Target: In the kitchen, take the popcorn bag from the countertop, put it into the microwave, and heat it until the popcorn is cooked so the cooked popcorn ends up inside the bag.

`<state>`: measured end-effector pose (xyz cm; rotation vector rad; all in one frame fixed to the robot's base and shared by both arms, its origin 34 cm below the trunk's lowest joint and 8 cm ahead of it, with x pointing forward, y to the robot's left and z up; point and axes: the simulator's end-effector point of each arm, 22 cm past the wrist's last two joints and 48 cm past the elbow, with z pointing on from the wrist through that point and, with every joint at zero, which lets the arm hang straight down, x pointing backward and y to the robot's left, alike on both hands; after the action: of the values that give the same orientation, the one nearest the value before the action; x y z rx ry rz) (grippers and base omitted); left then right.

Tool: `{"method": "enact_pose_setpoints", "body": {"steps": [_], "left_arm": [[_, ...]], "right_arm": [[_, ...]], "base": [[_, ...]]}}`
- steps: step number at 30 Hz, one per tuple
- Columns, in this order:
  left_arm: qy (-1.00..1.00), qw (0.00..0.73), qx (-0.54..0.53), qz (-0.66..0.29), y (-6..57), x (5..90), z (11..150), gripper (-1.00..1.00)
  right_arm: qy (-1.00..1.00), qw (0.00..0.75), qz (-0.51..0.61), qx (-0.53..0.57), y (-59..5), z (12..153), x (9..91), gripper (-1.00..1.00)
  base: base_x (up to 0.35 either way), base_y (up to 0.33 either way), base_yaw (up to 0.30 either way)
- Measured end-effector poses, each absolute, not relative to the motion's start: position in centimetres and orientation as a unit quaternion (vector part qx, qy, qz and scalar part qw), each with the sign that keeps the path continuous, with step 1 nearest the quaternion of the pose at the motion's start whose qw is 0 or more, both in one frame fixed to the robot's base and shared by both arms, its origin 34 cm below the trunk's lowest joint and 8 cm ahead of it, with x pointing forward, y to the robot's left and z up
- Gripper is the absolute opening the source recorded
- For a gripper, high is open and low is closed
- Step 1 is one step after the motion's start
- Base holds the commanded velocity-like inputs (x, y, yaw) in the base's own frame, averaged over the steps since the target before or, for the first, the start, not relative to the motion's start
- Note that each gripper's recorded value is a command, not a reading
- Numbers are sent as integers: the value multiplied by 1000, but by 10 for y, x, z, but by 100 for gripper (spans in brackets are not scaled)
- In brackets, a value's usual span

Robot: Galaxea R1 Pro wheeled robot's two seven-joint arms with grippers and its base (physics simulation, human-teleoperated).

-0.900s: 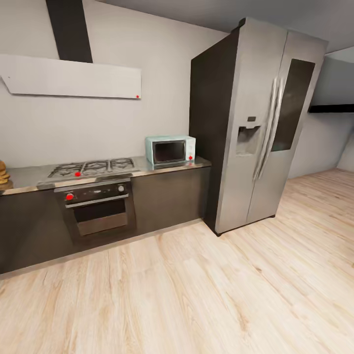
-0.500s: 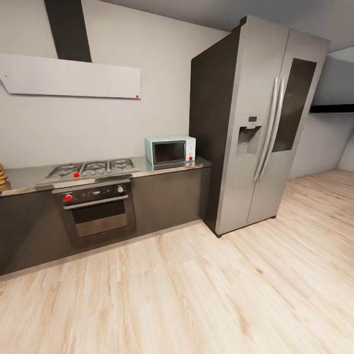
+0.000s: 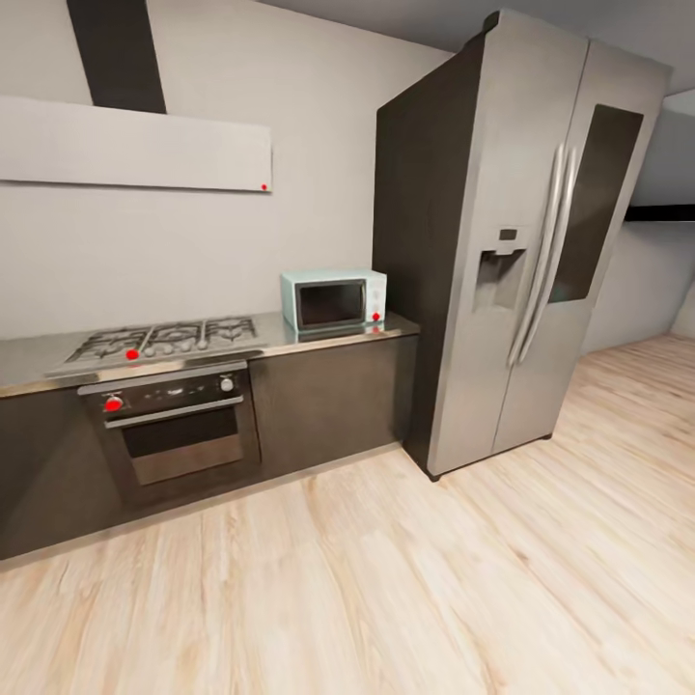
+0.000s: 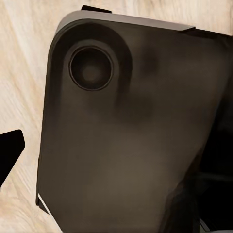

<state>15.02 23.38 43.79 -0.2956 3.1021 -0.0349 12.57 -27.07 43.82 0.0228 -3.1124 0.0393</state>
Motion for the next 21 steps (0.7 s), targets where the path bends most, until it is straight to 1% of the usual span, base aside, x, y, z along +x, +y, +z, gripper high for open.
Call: {"method": "enact_pose_setpoints", "body": {"steps": [6, 21], "left_arm": [[995, 10, -96, -10, 234, 149, 438, 100], [995, 10, -96, -9, 234, 149, 438, 100]], "right_arm": [[-1000, 14, 13, 7, -272, 438, 126, 100], [-1000, 14, 13, 7, -271, 438, 126, 100]], "base": [[315, -133, 0], [305, -183, 0]]}}
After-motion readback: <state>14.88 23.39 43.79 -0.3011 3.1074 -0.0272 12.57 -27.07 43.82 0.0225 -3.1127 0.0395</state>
